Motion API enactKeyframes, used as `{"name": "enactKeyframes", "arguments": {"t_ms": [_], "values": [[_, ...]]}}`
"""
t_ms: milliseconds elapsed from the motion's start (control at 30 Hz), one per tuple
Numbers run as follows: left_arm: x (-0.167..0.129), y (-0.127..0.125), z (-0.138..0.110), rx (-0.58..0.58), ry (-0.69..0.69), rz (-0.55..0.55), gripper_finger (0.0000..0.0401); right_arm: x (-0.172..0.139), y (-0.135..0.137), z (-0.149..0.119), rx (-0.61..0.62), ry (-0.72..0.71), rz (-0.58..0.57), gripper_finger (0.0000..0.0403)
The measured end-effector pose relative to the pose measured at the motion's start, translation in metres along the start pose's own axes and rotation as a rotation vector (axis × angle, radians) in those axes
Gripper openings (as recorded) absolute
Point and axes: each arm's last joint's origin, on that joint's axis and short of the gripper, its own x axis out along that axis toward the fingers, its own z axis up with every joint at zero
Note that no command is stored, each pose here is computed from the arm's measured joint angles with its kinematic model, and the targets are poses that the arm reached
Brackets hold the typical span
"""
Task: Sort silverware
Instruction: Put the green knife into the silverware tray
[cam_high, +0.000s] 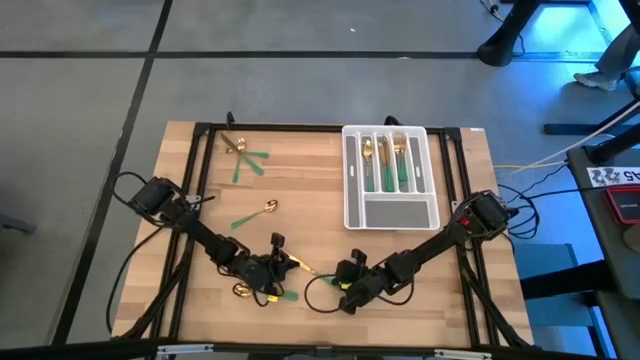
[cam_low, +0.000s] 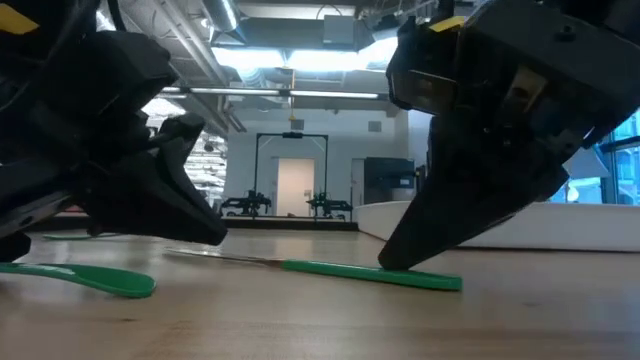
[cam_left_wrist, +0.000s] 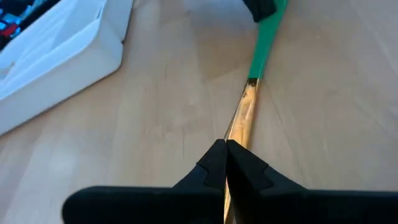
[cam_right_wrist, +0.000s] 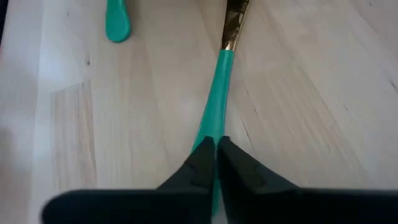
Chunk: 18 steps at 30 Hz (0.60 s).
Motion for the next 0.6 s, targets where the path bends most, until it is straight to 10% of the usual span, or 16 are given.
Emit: {"name": "enactKeyframes", "arguments": {"t_ms": [600], "values": [[0.016,0.028,0.009,-0.108,-0.031,-0.167,0.0216,-0.001,0.004,-0.004,-0.101,-0.058,-0.027,0.0001]]}}
